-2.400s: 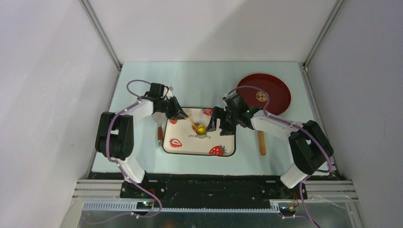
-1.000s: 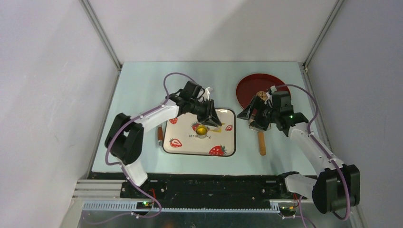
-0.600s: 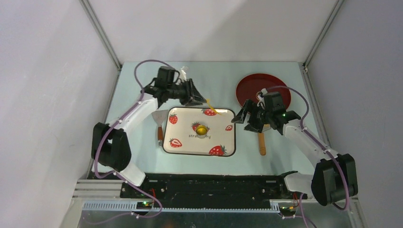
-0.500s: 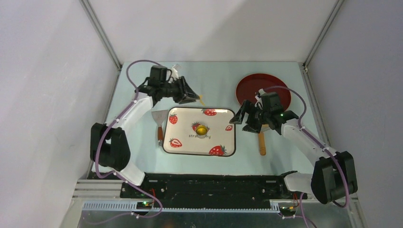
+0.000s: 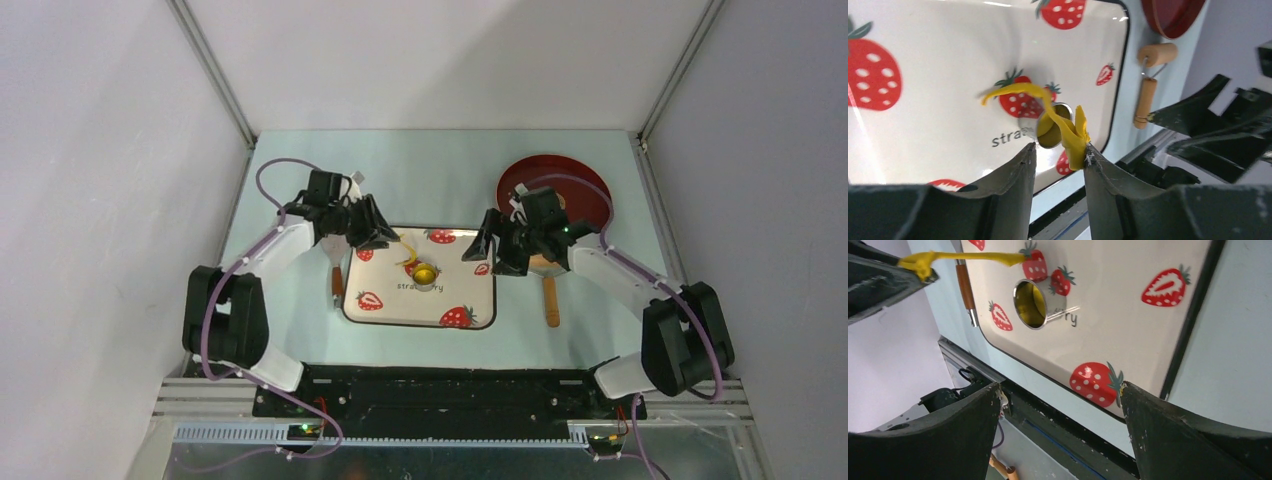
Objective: Roll out the dumpling wrappers from the dough
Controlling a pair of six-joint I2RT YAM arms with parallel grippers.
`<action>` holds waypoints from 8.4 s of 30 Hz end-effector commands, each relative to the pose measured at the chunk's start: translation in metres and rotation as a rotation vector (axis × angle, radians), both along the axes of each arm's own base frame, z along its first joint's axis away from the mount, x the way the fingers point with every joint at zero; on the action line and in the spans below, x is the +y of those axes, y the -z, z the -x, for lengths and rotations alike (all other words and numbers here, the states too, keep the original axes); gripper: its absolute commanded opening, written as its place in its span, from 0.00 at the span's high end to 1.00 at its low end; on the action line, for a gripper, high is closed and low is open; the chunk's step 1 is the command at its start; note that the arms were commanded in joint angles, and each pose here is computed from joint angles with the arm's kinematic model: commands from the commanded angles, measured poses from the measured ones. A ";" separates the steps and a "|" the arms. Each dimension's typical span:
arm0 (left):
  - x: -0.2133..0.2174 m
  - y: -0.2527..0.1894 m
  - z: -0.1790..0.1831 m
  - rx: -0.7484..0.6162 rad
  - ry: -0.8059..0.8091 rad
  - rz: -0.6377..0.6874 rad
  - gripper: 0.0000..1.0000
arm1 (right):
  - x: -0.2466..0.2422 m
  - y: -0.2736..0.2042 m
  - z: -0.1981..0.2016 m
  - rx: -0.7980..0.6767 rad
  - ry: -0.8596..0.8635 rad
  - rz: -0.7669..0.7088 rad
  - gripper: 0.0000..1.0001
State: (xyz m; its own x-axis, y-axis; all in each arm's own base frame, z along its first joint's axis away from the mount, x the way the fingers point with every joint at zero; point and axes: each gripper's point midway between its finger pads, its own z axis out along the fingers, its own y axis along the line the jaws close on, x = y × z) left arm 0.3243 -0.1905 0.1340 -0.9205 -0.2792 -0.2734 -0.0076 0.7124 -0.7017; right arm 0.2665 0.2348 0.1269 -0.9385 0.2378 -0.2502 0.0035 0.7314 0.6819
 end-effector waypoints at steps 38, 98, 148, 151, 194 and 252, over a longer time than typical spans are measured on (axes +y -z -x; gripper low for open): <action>0.075 0.046 0.001 0.003 -0.052 -0.434 0.03 | 0.151 -0.049 -0.059 -0.052 -0.213 -0.174 0.06; 0.062 0.006 0.031 0.235 -0.166 0.125 0.02 | 0.204 -0.004 -0.108 -0.745 0.052 0.294 0.57; 0.049 -0.069 0.000 -1.184 0.677 -0.539 0.01 | 0.178 -0.094 -0.024 -0.108 -0.392 -0.680 0.27; 0.045 -0.069 -0.004 -1.189 0.685 -0.561 0.00 | 0.188 -0.083 -0.022 -0.078 -0.412 -0.650 0.27; 0.064 -0.087 -0.006 -1.211 0.588 -0.690 0.00 | 0.219 0.023 -0.049 -0.014 -0.479 -0.173 0.29; -0.020 0.028 0.020 -0.014 0.075 -0.126 0.40 | 0.090 0.044 -0.024 0.058 -0.314 0.120 0.29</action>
